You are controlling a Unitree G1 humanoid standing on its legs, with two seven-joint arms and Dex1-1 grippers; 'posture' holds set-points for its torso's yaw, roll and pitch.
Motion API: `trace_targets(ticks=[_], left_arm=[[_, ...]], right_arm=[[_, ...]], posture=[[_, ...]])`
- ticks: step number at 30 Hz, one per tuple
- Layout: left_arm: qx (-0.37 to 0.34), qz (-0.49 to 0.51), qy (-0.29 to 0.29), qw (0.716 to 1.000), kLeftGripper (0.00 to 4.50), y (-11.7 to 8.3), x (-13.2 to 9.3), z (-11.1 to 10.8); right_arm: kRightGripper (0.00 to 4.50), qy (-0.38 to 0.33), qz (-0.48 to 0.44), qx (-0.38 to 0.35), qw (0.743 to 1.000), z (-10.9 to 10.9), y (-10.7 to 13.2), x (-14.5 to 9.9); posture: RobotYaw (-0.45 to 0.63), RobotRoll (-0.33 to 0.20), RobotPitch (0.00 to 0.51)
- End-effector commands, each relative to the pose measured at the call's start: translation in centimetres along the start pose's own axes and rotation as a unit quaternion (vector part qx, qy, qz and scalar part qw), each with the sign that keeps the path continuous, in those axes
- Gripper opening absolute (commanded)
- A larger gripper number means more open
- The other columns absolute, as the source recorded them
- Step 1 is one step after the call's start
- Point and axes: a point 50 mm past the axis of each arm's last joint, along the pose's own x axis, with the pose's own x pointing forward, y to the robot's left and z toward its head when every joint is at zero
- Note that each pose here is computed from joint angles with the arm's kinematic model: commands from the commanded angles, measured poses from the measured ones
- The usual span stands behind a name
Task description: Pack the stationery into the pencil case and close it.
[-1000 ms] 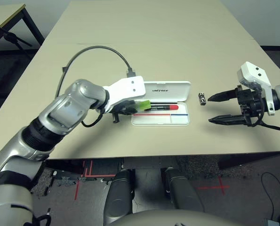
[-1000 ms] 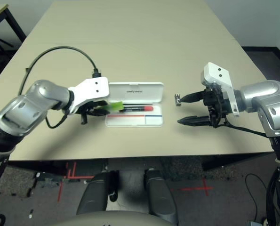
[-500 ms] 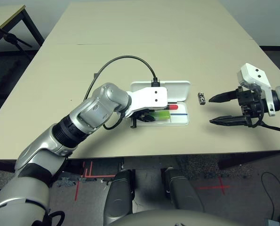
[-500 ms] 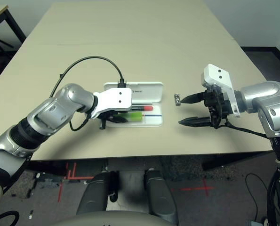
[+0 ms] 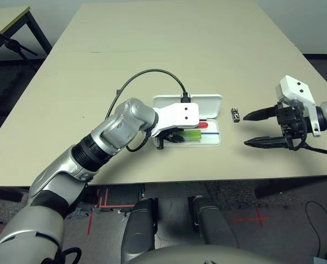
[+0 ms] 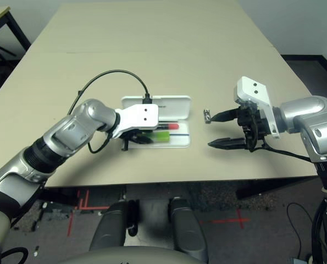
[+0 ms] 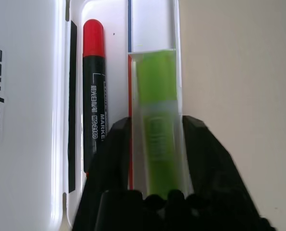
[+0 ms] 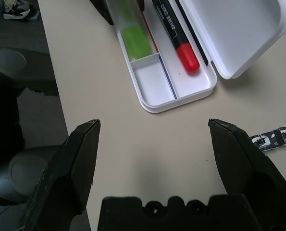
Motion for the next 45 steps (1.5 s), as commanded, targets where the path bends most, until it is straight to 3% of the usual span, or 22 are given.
trace_targets(ticks=[1, 4, 5, 15, 24, 31, 37, 45], left_arm=[[0.0, 0.007, 0.005, 1.0, 3.23, 0.0, -0.4, -0.4], [-0.002, 0.014, 0.004, 1.0, 4.45, 0.1, -1.1, -0.7], [-0.003, 0.017, 0.003, 1.0, 4.48, 0.1, -1.3, -0.8], [-0.007, 0.048, 0.002, 0.999, 4.48, -0.1, -6.5, -3.7], [-0.012, 0.087, -0.048, 0.995, 4.48, -0.6, -10.3, -5.6], [-0.01, 0.087, -0.093, 0.992, 4.48, -1.7, -10.2, -4.2], [-0.009, 0.087, -0.097, 0.991, 4.48, -2.2, -10.0, -4.5], [-0.007, 0.081, -0.099, 0.992, 4.48, -2.9, -9.2, -4.6]], right_arm=[[4.5, 0.005, 0.002, -0.003, 1.0, 0.0, 0.1, 0.0], [4.5, 0.004, 0.002, -0.003, 1.0, 0.0, 0.0, 0.0], [4.5, 0.003, 0.003, -0.003, 1.0, 0.0, 0.0, 0.1], [4.5, 0.001, 0.0, 0.0, 1.0, 0.0, -0.2, -0.1], [4.5, -0.008, -0.006, 0.006, 1.0, -0.2, -0.6, -0.3], [4.5, -0.011, -0.022, 0.017, 1.0, -0.2, -0.9, -1.0], [4.5, 0.029, -0.1, 0.106, 0.989, -0.4, -0.2, -2.9], [4.5, 0.042, -0.246, 0.242, 0.938, -0.5, -0.3, -2.9]], posture=[[-0.1, 0.0, 0.128], [-0.1, 0.0, 0.13], [-0.09, 0.0, 0.131], [-0.08, 0.0, 0.132], [-0.07, 0.0, 0.131], [-0.06, 0.0, 0.134], [-0.06, 0.0, 0.139], [-0.08, 0.0, 0.146]])
